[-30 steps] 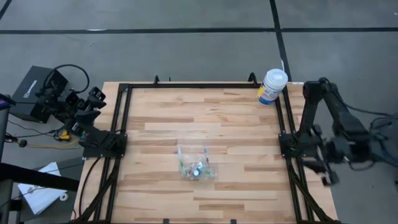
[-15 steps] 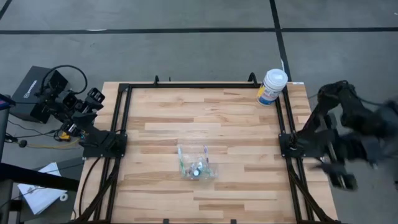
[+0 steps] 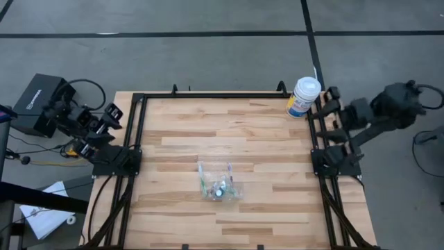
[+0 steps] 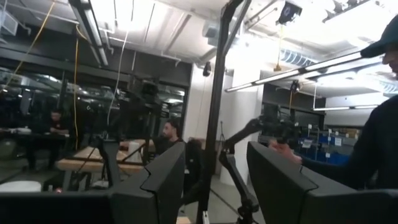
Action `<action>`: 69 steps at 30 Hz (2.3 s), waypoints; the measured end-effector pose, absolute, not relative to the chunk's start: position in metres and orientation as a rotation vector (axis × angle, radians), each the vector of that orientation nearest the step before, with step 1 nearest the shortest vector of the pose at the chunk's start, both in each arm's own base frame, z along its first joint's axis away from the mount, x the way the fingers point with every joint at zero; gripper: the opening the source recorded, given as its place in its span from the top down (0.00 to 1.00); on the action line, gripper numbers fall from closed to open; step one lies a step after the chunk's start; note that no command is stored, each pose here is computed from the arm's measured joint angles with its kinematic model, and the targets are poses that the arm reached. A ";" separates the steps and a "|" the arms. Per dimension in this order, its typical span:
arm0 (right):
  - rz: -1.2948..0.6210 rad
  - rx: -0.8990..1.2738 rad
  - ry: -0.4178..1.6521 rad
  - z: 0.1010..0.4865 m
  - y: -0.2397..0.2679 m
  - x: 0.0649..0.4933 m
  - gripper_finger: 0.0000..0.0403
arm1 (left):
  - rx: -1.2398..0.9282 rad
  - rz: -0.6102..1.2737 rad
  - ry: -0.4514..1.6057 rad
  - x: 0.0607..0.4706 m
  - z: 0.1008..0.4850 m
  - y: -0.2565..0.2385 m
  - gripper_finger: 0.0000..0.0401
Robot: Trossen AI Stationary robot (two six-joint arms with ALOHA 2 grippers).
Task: Pick & Place toothbrushing station
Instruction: Return to Home Position
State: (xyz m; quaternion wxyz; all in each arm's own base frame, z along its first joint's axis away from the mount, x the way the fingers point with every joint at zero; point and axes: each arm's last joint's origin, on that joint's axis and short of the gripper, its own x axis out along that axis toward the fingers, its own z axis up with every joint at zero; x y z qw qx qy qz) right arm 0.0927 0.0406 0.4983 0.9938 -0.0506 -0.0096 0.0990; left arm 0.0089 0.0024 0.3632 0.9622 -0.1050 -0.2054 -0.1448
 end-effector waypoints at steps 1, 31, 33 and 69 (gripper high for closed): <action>0.189 -0.092 -0.006 0.497 0.037 0.090 0.53 | -0.211 -0.293 -0.411 0.010 0.363 0.002 0.58; 0.061 0.179 -0.164 0.335 -0.012 -0.013 0.53 | -0.199 -0.013 -0.230 0.052 0.275 -0.013 0.58; 0.060 0.183 -0.116 0.327 -0.010 -0.006 0.53 | -0.217 -0.010 -0.207 0.058 0.262 -0.016 0.58; 0.066 0.342 -0.040 0.171 0.023 0.094 0.53 | -0.339 -0.334 -0.157 0.088 0.186 -0.043 0.58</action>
